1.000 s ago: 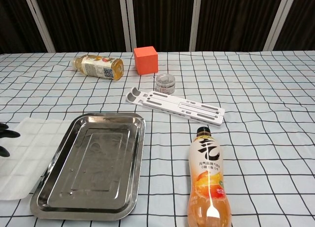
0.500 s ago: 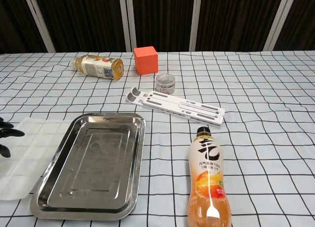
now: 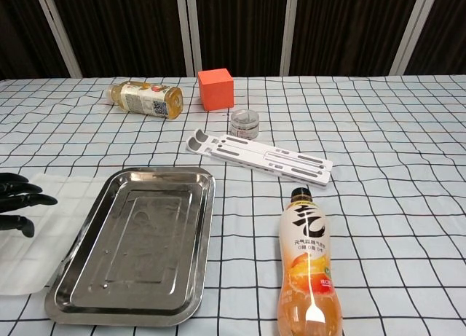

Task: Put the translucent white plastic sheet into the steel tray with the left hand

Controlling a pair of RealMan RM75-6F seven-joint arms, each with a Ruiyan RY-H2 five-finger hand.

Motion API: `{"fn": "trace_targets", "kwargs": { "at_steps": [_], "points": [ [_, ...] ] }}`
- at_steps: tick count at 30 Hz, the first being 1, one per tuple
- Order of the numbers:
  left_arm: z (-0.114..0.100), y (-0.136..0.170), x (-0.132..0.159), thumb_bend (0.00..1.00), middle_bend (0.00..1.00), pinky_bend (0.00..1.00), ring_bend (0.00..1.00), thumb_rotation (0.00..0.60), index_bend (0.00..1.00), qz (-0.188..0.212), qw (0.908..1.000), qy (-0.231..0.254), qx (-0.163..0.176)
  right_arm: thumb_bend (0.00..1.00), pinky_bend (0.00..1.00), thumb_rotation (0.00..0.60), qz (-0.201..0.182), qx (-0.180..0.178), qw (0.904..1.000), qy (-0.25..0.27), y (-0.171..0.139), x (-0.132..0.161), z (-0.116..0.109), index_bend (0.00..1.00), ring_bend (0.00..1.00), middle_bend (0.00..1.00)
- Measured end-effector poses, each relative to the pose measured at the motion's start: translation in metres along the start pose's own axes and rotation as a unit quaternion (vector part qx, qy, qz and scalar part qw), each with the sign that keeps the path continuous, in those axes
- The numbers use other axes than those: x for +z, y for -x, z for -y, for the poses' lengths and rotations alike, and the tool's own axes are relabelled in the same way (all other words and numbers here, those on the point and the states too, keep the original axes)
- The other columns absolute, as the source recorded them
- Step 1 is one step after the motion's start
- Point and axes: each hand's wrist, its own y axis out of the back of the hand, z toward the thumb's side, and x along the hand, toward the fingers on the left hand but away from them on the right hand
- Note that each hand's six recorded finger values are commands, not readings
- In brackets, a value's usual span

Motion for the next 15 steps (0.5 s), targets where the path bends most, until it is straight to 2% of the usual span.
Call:
{"fn": "trace_targets", "kwargs": {
  "at_steps": [6, 11, 15],
  "points": [
    [-0.004, -0.003, 0.007, 0.39, 0.00, 0.00, 0.00, 0.600, 0.52, 0.007, 0.9995, 0.023, 0.021, 0.32, 0.00, 0.600, 0.001, 0.001, 1.0000, 0.002, 0.000, 0.000, 0.000, 0.00, 0.00, 0.00],
    [-0.003, -0.003, 0.011, 0.47, 0.00, 0.00, 0.00, 0.600, 0.57, 0.009, 0.9985, 0.045, 0.031, 0.32, 0.00, 0.600, 0.001, 0.001, 1.0000, 0.003, 0.000, 0.000, 0.000, 0.00, 0.00, 0.00],
    [-0.003, -0.002, 0.010, 0.50, 0.01, 0.00, 0.00, 0.600, 0.60, 0.005, 0.9978, 0.056, 0.034, 0.32, 0.00, 0.600, 0.001, 0.002, 1.0000, 0.003, 0.000, 0.000, 0.000, 0.00, 0.00, 0.00]
  ]
}}
